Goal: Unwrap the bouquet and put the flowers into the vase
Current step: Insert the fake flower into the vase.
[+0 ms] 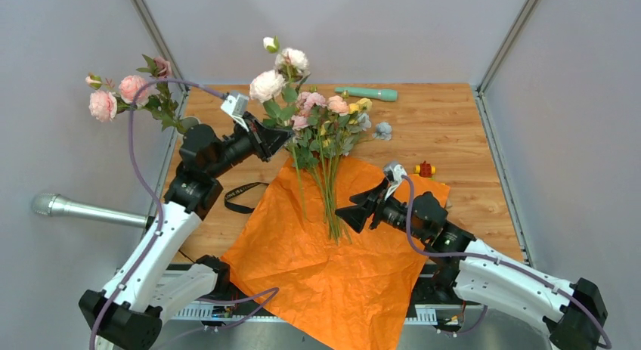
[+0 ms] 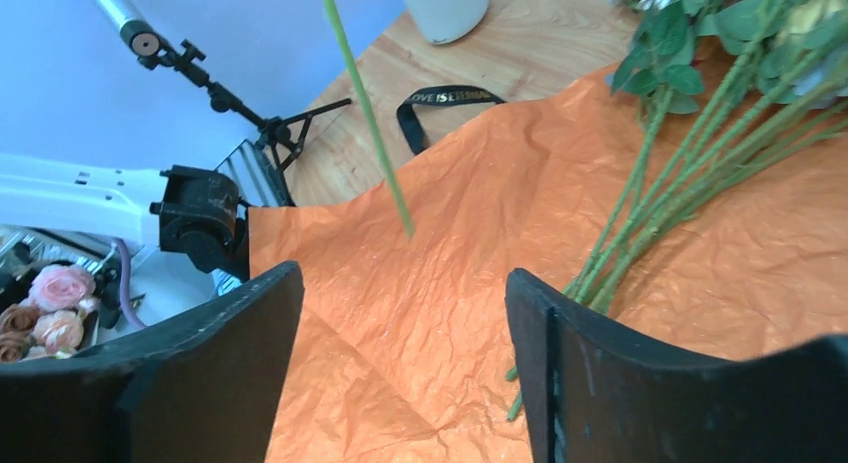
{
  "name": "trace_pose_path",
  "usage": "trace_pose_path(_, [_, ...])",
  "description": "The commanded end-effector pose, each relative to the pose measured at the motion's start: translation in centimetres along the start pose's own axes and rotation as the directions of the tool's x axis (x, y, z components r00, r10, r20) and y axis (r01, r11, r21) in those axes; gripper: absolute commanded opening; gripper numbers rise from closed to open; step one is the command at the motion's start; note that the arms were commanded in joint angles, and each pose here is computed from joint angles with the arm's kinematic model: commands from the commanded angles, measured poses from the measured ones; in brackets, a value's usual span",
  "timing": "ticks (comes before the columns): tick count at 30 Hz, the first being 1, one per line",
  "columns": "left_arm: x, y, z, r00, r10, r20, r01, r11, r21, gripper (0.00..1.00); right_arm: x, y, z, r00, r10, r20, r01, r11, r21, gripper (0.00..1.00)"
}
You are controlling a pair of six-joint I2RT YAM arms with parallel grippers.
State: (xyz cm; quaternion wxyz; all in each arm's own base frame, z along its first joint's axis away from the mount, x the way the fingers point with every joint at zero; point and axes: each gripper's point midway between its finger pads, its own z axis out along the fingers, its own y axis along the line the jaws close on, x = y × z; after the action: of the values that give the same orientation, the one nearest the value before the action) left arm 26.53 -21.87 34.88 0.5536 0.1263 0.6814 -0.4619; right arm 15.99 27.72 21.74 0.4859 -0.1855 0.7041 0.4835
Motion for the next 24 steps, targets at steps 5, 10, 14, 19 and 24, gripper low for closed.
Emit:
trace_pose_path(5, [-10.1, 2.5, -4.3, 0.753, 0.647, -0.121, -0.649, 0.699, -0.300, 0.00, -2.3, -2.2, -2.5, 0.991, -0.046, 0.123, 0.028, 0.990, 0.141, 0.85])
trace_pose_path(10, [-16.5, 3.7, -7.0, 0.675, 0.729, -0.113, -0.672, 0.544, -0.503, 0.00, -2.2, -3.2, -4.1, 0.985, -0.051, 0.162, 0.020, 0.982, 0.185, 0.88])
trace_pose_path(14, [-20.7, 5.4, -9.8, 0.647, 0.756, -0.098, -0.608, 0.435, -0.664, 0.00, -2.3, -3.8, -5.3, 0.979, -0.056, 0.194, 0.013, 0.977, 0.213, 0.90])
trace_pose_path(19, [-24.1, 6.4, -12.0, 0.634, 0.770, -0.069, -0.518, 0.356, -0.778, 0.00, -2.2, -4.2, -6.6, 0.974, -0.056, 0.219, 0.004, 0.973, 0.229, 0.92])
trace_pose_path(24, [-26.8, 6.1, -13.2, 0.597, 0.802, -0.010, -0.450, 0.324, -0.832, 0.00, -2.2, -4.3, -7.3, 0.970, -0.049, 0.236, -0.006, 0.973, 0.230, 0.93])
